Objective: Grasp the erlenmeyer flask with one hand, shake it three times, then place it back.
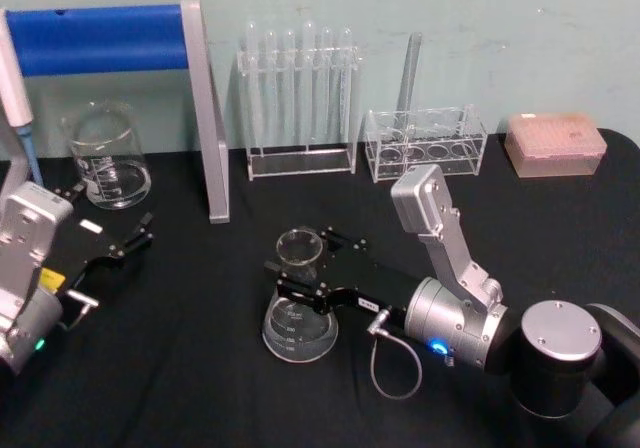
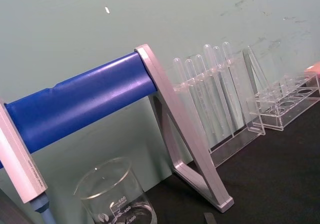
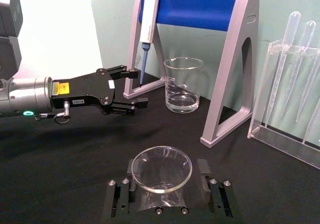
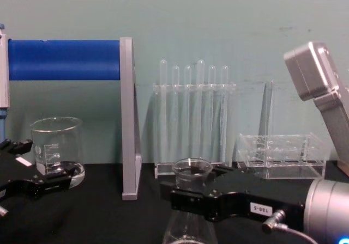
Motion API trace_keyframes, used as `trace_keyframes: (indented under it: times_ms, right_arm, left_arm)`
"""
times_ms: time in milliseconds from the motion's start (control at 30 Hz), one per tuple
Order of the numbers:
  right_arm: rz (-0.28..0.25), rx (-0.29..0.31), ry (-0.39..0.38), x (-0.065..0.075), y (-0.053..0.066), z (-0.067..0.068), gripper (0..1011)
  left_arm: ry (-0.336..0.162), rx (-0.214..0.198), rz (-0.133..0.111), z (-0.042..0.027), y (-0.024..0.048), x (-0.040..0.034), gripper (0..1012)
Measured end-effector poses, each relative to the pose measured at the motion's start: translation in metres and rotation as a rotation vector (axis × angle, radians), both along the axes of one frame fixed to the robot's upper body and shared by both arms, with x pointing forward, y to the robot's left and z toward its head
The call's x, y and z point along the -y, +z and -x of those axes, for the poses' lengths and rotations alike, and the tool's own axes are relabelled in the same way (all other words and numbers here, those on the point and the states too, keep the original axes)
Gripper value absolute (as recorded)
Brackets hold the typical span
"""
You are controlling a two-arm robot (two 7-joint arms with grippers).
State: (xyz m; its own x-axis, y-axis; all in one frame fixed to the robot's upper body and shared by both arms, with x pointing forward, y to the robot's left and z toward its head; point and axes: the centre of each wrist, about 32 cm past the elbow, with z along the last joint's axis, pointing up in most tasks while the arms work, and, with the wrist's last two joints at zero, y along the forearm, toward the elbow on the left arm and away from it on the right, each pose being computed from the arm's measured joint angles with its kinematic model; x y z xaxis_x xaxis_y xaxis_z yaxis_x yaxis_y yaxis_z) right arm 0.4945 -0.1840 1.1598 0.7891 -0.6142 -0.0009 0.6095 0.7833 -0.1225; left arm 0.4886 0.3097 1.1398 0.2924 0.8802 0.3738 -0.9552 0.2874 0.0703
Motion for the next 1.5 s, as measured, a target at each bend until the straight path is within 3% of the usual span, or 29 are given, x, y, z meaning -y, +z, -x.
trace_keyframes:
  times_ms: [367, 667, 1167, 1500]
  right_arm:
    - [-0.001, -0.001, 0.000, 0.000, 0.000, 0.000, 1003]
    - [-0.001, -0.005, 0.011, 0.003, 0.000, 0.000, 1002]
    - [0.041, 0.008, 0.094, 0.044, 0.008, 0.015, 1002]
    - [0.053, 0.042, 0.057, 0.074, 0.017, 0.022, 1003]
  left_arm:
    - [0.000, 0.000, 0.000, 0.0000, 0.0000, 0.0000, 1001]
    - [0.000, 0.000, 0.000, 0.0000, 0.0000, 0.0000, 1001]
    - [0.000, 0.000, 0.000, 0.0000, 0.0000, 0.0000, 1001]
    - [0.000, 0.000, 0.000, 0.0000, 0.0000, 0.0000, 1001]
